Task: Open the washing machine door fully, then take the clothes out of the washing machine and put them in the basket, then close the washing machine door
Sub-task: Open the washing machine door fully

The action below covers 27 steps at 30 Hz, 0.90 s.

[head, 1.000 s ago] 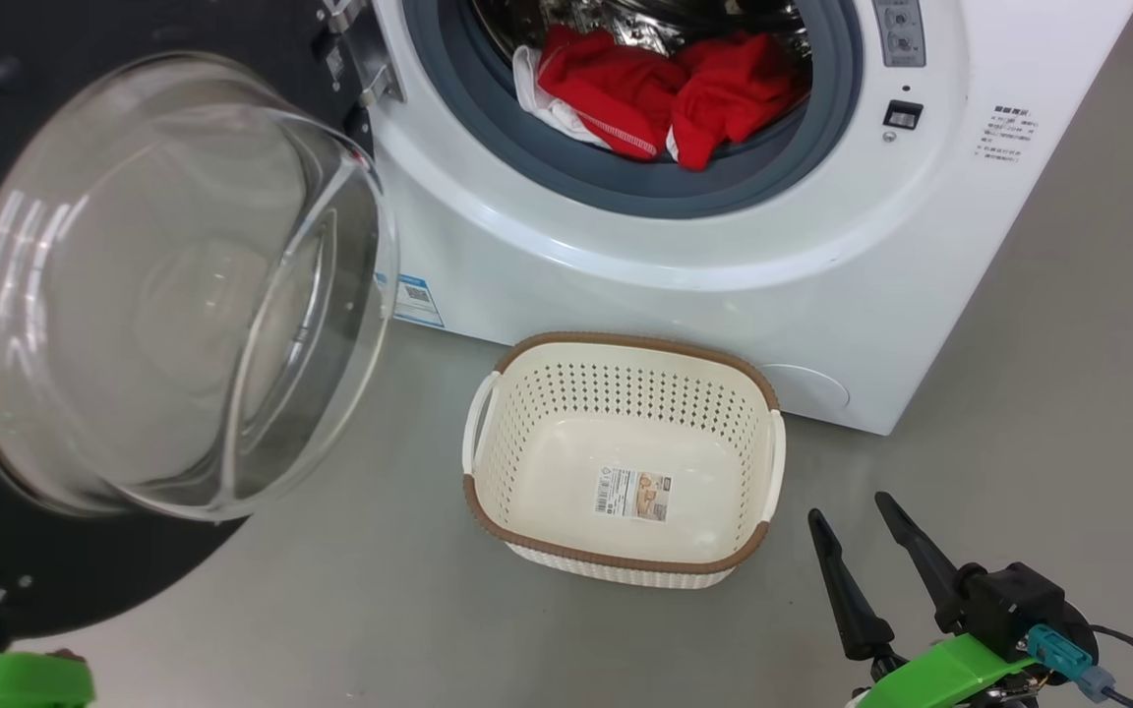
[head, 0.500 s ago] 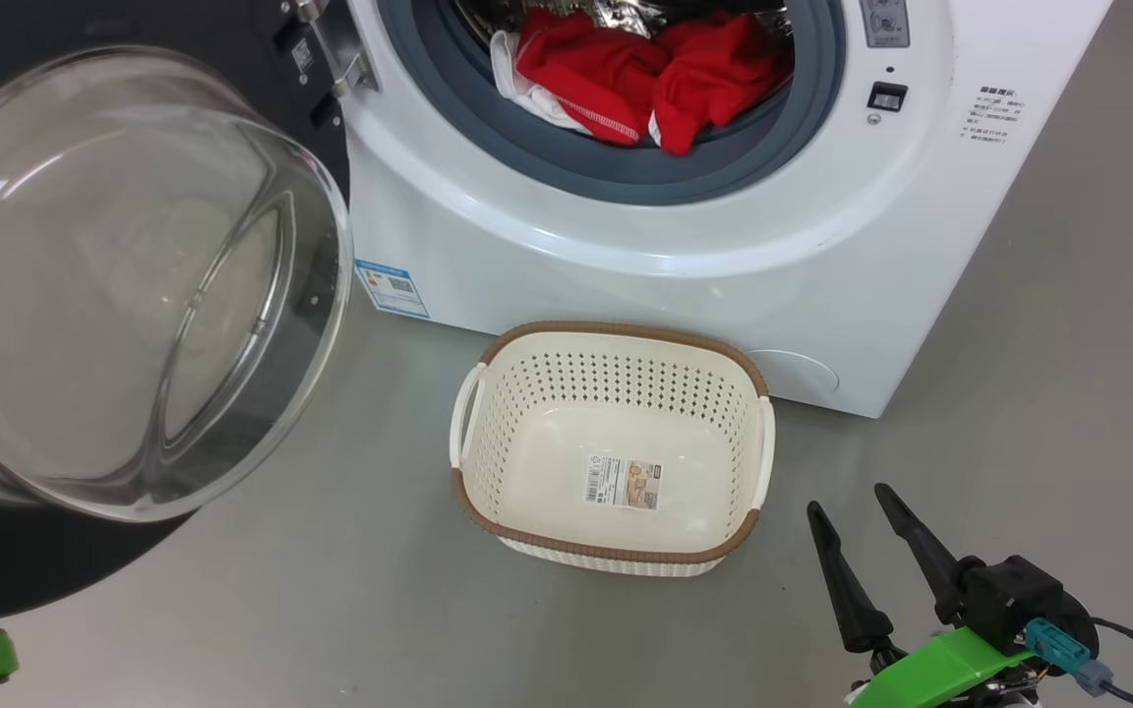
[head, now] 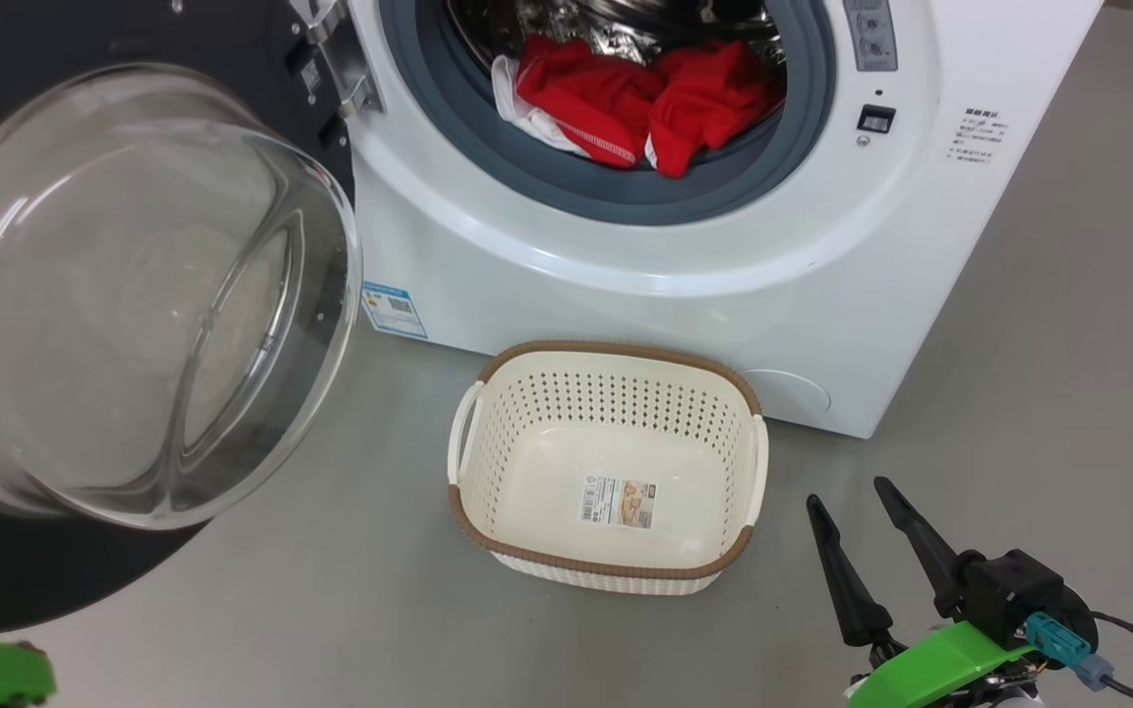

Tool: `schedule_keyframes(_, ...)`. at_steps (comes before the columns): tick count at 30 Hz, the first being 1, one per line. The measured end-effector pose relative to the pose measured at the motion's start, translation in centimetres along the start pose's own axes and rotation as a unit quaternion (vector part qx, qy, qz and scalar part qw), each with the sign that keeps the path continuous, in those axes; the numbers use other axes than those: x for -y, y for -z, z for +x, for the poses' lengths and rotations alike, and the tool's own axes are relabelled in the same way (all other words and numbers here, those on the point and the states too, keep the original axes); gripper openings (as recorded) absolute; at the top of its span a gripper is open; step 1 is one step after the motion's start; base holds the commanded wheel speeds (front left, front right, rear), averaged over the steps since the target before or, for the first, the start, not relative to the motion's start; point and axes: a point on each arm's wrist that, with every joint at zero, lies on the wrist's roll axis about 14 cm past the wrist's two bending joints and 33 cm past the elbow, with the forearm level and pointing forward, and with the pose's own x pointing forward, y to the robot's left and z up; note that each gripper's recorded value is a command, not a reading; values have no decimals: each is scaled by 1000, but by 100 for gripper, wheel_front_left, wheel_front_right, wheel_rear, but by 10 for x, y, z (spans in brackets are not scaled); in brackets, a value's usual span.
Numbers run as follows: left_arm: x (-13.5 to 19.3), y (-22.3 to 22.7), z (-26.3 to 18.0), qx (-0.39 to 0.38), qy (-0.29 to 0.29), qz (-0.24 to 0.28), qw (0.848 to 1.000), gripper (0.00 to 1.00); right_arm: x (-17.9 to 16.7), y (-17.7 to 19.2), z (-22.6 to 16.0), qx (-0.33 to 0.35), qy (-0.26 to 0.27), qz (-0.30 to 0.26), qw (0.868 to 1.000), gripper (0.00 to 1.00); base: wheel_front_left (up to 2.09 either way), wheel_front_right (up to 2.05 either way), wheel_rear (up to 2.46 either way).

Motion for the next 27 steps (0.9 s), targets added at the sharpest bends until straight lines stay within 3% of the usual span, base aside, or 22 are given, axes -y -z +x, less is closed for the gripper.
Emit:
schedule_keyframes(14,47,15,-32,-14,94,1,995,2,8,-20,-10,28,18,-1,999,100,0,0,0)
schedule_keyframes(16,61,18,-36,-19,117,-3,993,24,12,-22,-13,31,25,-2,999,100,0,0,0)
schedule_keyframes(18,76,20,-38,-22,138,-10,990,37,16,-25,-16,35,32,-2,999,100,0,0,0)
schedule_keyframes(19,81,21,-39,-24,148,-11,989,37,18,-26,-17,38,36,-1,999,100,0,0,0)
schedule_keyframes(21,91,22,-39,-25,165,-10,986,55,23,-29,-21,42,45,2,998,100,0,0,0)
schedule_keyframes(23,99,22,-39,-26,180,-10,983,100,28,-30,-25,46,54,2,998,100,0,0,0)
schedule_keyframes(27,127,25,-43,-31,219,-23,975,100,42,-35,-34,54,76,2,996,100,0,0,0)
